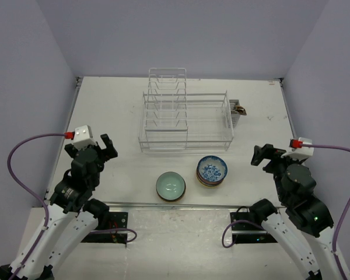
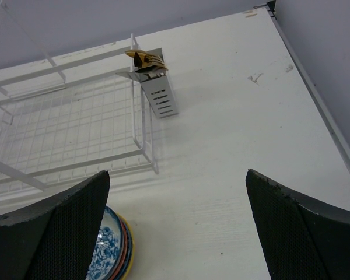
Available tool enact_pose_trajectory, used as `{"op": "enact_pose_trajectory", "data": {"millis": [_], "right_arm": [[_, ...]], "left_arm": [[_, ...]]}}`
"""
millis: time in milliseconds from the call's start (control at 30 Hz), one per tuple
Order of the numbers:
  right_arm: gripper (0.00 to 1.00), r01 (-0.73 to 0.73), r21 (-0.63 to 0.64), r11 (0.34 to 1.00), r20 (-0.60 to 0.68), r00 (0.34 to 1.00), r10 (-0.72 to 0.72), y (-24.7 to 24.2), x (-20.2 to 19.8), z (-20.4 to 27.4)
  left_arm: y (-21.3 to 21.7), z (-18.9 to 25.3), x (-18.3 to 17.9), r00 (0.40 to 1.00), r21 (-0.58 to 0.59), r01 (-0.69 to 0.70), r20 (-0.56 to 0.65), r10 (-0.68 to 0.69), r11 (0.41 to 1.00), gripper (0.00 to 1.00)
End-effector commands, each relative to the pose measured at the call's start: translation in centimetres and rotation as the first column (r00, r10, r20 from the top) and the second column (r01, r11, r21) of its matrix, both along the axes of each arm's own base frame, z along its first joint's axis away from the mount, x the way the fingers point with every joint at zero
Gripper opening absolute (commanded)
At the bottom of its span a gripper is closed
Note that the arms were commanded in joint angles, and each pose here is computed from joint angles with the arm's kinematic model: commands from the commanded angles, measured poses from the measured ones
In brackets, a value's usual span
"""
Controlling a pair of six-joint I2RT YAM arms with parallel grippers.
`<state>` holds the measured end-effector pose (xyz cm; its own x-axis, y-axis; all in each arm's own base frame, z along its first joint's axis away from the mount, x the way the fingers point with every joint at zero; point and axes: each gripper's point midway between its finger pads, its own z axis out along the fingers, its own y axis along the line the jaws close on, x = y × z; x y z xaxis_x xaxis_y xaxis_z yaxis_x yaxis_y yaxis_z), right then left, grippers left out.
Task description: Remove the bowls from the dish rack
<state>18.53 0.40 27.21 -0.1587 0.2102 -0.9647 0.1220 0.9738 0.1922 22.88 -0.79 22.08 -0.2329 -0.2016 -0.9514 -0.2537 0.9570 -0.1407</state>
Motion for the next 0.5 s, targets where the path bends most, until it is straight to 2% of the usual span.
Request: {"op": "enact_pose_trajectory", "data": {"millis": [0,467], "right_arm": [[0.99,0.037,0.009,0.999,0.035,0.999,-0.037,-0.44,0.45,0.78],[0.99,0.039,0.001,0.999,0.007,0.999,-0.039,-0.22,0.80,-0.01]], "left_arm": [[-0.08,0.80,0.51,0.999,-0.003,0.003,0.036,-0.003,1.000,1.00],[-0.33,0.62,0.64,0.999,-0.006,0.013,0.030,-0.013,1.000,1.00]]}}
